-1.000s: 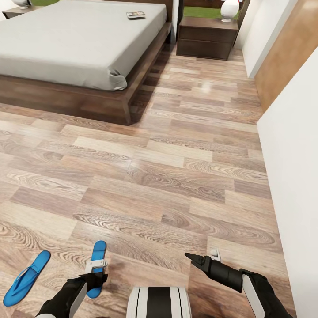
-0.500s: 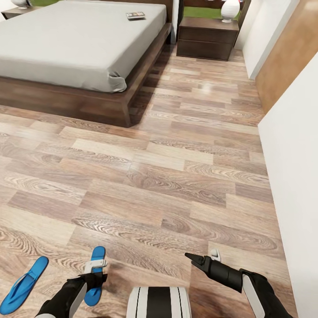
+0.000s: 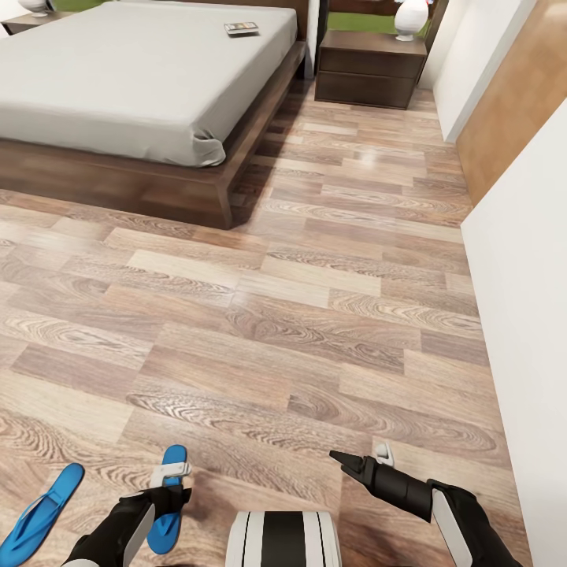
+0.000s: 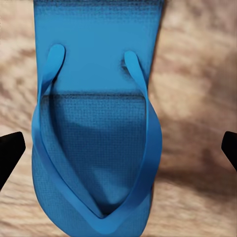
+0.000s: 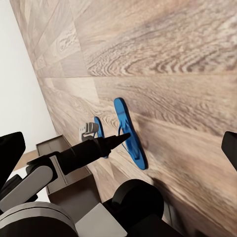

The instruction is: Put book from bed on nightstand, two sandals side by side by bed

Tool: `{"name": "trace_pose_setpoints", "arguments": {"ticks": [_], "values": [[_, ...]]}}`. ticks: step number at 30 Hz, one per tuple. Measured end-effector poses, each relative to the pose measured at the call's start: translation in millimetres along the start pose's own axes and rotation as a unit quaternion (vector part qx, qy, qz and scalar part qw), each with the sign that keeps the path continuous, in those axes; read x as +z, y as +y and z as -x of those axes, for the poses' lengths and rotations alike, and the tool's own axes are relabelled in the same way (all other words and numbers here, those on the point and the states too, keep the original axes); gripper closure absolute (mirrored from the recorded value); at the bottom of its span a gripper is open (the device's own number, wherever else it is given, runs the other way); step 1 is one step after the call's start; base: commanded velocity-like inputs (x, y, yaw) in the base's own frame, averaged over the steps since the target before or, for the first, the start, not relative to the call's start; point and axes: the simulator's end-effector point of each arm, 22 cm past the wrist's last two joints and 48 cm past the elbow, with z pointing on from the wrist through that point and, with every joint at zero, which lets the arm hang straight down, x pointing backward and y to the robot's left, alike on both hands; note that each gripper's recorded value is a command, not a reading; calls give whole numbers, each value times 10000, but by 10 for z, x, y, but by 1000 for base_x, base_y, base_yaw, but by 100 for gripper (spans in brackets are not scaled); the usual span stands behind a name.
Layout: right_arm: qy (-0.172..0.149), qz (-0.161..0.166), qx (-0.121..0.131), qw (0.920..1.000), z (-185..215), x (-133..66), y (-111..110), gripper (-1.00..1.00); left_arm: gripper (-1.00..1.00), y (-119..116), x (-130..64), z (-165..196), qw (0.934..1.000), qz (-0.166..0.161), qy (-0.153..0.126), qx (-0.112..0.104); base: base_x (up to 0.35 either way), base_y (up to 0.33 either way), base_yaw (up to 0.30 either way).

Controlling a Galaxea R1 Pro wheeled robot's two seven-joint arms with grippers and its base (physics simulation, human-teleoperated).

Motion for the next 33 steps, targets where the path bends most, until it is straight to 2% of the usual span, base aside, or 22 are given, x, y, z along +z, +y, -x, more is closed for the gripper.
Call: {"name": "trace_pose_setpoints", "arguments": {"ticks": [9, 33], "values": [[1, 0, 0, 10000, 0, 0, 0, -100, -100, 70, -2, -1, 9998, 54, -4, -183, 0, 0, 0], [25, -26, 51, 10000, -25, 12, -52, -100, -100, 87, 34, -62, 9998, 77, 66, -197, 0, 0, 0]]}}
